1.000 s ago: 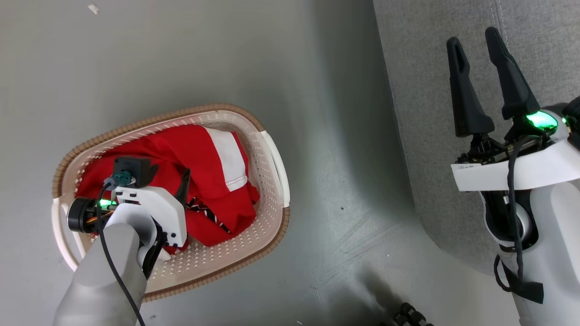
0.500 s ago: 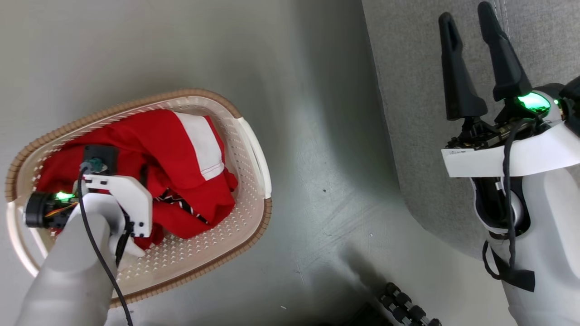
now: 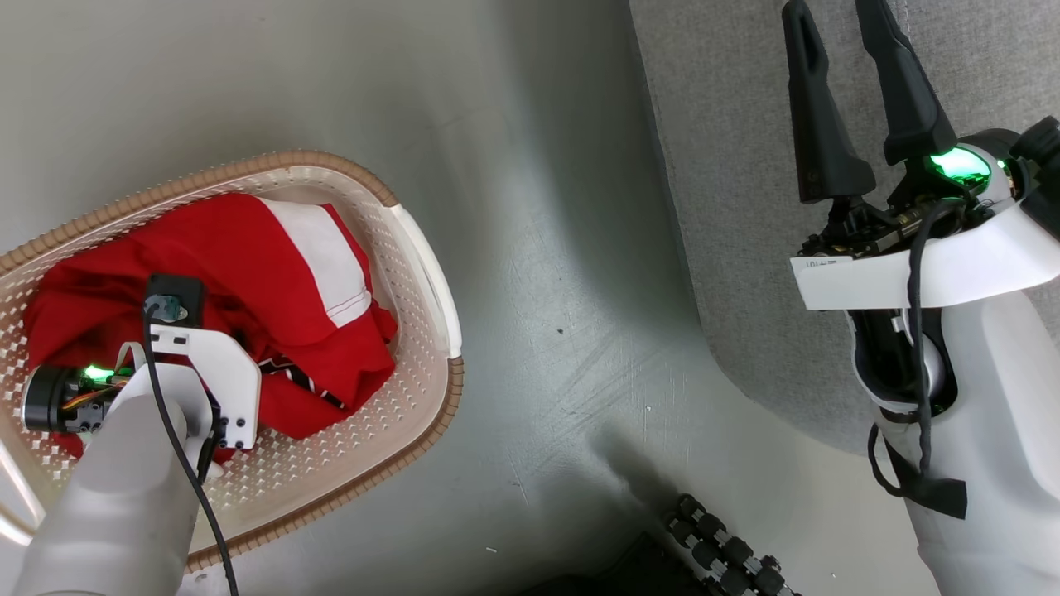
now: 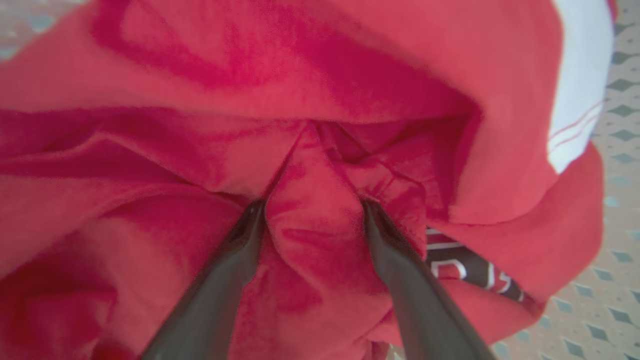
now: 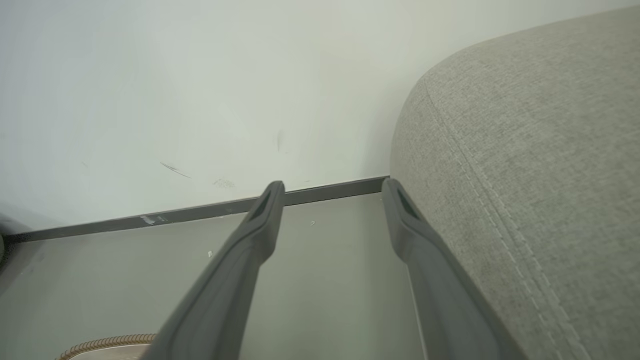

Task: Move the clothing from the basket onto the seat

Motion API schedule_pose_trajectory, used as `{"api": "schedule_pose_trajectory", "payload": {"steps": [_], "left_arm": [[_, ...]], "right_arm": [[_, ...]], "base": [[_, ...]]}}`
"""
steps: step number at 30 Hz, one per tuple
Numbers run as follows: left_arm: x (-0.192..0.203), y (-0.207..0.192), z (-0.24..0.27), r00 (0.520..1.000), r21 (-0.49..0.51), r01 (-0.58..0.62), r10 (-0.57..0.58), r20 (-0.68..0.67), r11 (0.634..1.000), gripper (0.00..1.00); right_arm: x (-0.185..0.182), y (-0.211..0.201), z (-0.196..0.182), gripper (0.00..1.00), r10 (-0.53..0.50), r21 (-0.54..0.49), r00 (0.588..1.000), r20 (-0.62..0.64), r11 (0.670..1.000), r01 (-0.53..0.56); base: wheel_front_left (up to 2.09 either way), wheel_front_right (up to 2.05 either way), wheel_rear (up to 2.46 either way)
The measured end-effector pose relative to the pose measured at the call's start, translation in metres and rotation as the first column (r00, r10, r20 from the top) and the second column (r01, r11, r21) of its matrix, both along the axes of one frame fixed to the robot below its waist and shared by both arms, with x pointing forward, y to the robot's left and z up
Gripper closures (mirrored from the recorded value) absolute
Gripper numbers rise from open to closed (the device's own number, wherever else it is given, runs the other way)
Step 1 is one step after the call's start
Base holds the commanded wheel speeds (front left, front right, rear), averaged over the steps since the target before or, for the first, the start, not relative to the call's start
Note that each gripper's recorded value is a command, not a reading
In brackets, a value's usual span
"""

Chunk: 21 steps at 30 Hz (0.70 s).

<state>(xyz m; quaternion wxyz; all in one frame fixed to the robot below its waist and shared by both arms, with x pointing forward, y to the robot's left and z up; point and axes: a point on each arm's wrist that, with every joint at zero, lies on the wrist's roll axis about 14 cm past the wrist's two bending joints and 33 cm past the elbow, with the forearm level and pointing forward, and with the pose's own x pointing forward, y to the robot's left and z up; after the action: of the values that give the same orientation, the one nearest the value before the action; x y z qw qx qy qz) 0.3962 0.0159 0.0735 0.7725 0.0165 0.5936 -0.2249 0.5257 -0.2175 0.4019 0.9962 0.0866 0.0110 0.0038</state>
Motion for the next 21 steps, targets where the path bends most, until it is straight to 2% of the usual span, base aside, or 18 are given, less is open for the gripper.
{"api": "schedule_pose_trajectory", "payload": {"steps": [3, 4, 5, 6, 15, 21], "left_arm": [[0.001, -0.002, -0.003, 1.000, 0.005, 0.013, -0.013, -0.006, 1.000, 0.00], [0.004, -0.003, -0.003, 1.000, 0.004, 0.014, -0.014, -0.003, 1.000, 0.05], [0.005, -0.004, -0.004, 1.000, 0.003, 0.016, -0.016, -0.002, 1.000, 0.59], [0.006, -0.005, -0.004, 1.000, 0.003, 0.021, -0.021, 0.000, 1.000, 1.00], [0.010, -0.007, -0.002, 1.000, -0.005, 0.024, -0.024, 0.011, 1.000, 1.00], [0.024, -0.015, 0.006, 0.998, -0.045, 0.013, -0.011, 0.055, 0.999, 1.00]], "right_arm": [[0.000, 0.000, -0.002, 0.00, 0.001, -0.003, 1.000, -0.005, 1.000, -0.001], [0.002, 0.000, -0.001, 0.00, 0.002, -0.004, 1.000, -0.002, 1.000, -0.002], [0.003, 0.000, 0.000, 0.00, 0.004, -0.007, 1.000, 0.003, 1.000, -0.004], [0.004, 0.000, 0.000, 0.00, 0.003, -0.008, 1.000, 0.004, 1.000, -0.003], [0.004, -0.001, -0.002, 0.00, -0.002, -0.005, 1.000, -0.003, 1.000, 0.002], [0.008, -0.002, 0.004, 0.00, -0.002, -0.005, 1.000, 0.017, 1.000, 0.002]], "base": [[0.00, 0.00, 0.00], [0.00, 0.00, 0.00], [0.00, 0.00, 0.00], [0.00, 0.00, 0.00], [0.00, 0.00, 0.00], [0.00, 0.00, 0.00]]}}
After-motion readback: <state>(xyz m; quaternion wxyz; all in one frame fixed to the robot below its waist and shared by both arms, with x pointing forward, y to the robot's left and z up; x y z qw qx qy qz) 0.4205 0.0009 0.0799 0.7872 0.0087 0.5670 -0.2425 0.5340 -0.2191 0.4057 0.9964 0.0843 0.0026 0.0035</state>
